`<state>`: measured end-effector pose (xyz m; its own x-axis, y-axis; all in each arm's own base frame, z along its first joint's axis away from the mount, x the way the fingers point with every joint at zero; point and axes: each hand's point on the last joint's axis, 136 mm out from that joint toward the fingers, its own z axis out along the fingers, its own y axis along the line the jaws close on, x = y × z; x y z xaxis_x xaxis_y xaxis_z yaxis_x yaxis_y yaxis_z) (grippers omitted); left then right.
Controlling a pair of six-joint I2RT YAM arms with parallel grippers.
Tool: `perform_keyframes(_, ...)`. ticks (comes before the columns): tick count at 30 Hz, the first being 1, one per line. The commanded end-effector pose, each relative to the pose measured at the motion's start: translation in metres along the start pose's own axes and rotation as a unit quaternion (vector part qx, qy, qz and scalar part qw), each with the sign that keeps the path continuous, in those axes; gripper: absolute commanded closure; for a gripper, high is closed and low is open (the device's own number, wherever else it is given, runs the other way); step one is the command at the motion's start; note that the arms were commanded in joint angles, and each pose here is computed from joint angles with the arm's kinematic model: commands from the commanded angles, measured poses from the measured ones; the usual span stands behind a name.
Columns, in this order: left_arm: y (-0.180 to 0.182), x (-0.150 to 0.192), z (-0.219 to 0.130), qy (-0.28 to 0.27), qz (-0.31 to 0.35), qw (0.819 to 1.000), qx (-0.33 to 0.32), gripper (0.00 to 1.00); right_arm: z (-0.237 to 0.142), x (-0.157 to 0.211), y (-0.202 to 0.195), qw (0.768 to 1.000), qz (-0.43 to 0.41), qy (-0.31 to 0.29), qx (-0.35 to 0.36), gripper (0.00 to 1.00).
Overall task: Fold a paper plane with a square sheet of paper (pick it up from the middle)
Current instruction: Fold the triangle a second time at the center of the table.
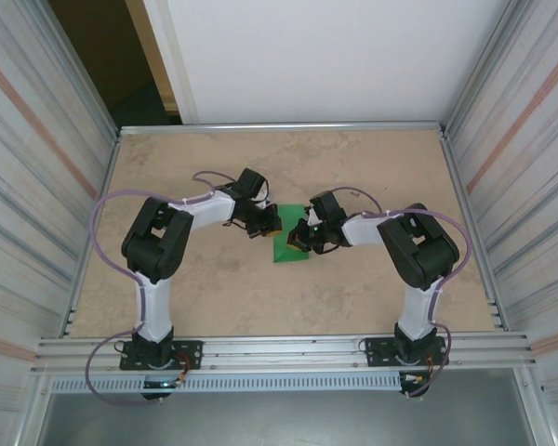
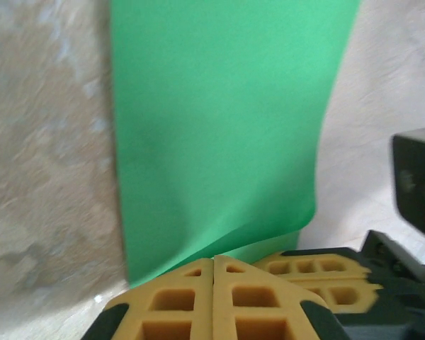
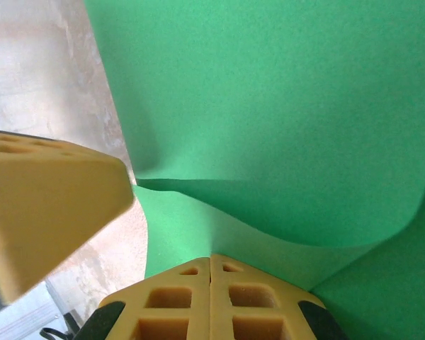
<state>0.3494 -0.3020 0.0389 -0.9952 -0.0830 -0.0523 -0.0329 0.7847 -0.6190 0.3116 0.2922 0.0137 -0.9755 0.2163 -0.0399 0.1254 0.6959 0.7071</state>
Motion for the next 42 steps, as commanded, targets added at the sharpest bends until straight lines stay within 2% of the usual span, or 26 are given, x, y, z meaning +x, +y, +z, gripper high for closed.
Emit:
perform_keyframes(1, -0.022, -0.008, -0.024, -0.031, 0.019, 0.999, 0.020, 1.00, 0.007, 0.013, -0.059, 0.994, 0.053, -0.008, 0.097, 0.96)
perform_keyframes(6, -0.020, 0.011, -0.039, -0.044, 0.005, 0.998, 0.032, 0.97, 0.006, 0.011, -0.061, 0.992, 0.074, -0.016, 0.100, 0.96)
perform_keyframes(11, -0.017, 0.047, -0.035, -0.023, -0.006, 0.999, 0.036, 0.97, 0.006, 0.011, -0.060, 0.990, 0.089, -0.012, 0.104, 0.96)
perform_keyframes(15, -0.016, 0.063, -0.026, -0.006, -0.004, 1.000, 0.030, 0.97, 0.008, 0.012, -0.061, 0.989, 0.095, -0.009, 0.111, 0.96)
perform_keyframes(28, 0.004, 0.069, 0.000, 0.016, -0.017, 1.000, 0.001, 0.97, 0.010, 0.015, -0.065, 0.987, 0.105, -0.004, 0.119, 0.97)
perform_keyframes(42, 0.021, 0.068, 0.002, 0.015, -0.017, 0.999, -0.031, 0.98, 0.010, 0.016, -0.068, 0.987, 0.108, -0.001, 0.123, 0.97)
